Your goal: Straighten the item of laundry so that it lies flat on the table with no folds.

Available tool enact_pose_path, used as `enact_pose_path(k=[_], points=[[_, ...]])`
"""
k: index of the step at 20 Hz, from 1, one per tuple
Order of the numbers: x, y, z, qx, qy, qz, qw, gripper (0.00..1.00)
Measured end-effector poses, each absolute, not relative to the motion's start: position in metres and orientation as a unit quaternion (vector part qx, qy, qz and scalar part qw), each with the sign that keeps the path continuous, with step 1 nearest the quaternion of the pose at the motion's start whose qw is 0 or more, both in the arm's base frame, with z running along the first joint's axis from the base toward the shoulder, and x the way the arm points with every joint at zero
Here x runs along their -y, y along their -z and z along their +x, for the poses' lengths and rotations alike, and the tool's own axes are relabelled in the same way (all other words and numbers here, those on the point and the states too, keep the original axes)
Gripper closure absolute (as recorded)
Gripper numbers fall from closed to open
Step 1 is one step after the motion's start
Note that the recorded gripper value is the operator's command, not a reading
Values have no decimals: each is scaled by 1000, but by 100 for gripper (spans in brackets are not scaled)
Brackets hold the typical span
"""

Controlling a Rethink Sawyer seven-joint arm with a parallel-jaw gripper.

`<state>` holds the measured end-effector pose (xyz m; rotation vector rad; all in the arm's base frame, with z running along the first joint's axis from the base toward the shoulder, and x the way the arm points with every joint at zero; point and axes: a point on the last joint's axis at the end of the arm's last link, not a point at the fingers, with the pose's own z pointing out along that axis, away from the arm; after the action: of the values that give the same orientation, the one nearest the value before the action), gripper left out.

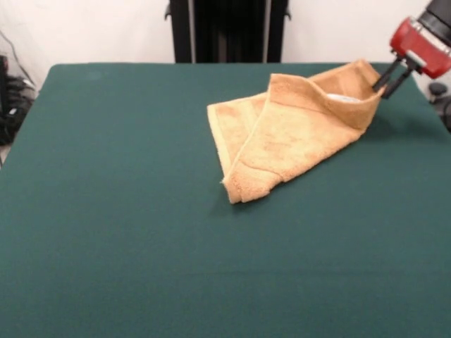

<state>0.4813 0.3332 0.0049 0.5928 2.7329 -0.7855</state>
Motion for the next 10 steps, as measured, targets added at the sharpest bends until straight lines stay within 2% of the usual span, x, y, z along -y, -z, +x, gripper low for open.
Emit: enact_pose_path(k=[6, 10], points=[[-352, 1, 490, -923, 281, 238, 110, 100], [-361, 6, 497, -914, 283, 260, 128, 100]])
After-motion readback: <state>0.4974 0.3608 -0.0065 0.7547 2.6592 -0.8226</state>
